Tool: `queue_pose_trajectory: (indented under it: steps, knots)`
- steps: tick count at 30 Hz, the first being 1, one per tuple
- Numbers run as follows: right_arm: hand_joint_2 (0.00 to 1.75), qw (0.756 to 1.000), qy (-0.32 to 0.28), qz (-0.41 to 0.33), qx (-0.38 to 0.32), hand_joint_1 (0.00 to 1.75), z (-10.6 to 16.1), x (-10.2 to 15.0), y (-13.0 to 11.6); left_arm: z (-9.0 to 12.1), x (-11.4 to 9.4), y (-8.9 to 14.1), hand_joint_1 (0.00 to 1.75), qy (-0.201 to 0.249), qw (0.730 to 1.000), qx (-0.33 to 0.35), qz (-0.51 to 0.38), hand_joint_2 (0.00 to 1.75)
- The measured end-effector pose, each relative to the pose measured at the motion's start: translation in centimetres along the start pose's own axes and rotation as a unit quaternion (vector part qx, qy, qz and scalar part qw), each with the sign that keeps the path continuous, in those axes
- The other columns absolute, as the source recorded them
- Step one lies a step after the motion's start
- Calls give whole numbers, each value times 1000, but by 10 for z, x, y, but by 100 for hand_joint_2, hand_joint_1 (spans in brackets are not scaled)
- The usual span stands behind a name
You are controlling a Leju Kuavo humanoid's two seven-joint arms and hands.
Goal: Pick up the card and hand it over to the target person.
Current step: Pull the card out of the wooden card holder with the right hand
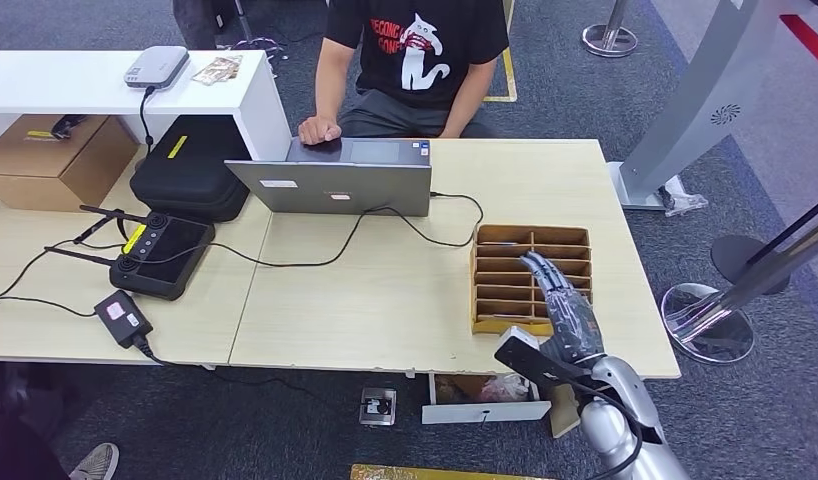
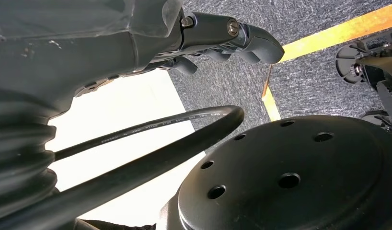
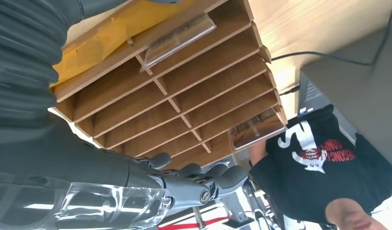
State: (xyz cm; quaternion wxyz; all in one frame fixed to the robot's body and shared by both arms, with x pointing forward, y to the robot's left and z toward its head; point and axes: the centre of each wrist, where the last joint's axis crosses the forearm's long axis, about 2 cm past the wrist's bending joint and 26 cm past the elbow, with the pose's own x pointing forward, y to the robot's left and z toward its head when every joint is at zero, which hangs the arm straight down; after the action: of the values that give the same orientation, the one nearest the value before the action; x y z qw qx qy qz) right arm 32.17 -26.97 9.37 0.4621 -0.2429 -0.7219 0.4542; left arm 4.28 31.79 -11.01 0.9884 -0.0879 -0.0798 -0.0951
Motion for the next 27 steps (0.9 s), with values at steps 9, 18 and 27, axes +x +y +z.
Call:
queue_pose_trajectory:
  steps: [9, 18, 27]
  knots:
    - [175, 1000, 4, 5, 9, 0, 1, -1, 3, 0, 1, 2, 0, 0, 1000, 1, -4, 175]
    - [175, 1000, 14, 3, 7, 0, 5, 1, 8, 0, 3, 2, 0, 1, 1000, 2, -11, 175]
    - [175, 1000, 24, -4, 13, 1, 7, 0, 12, 0, 4, 3, 0, 1, 1000, 2, -11, 175]
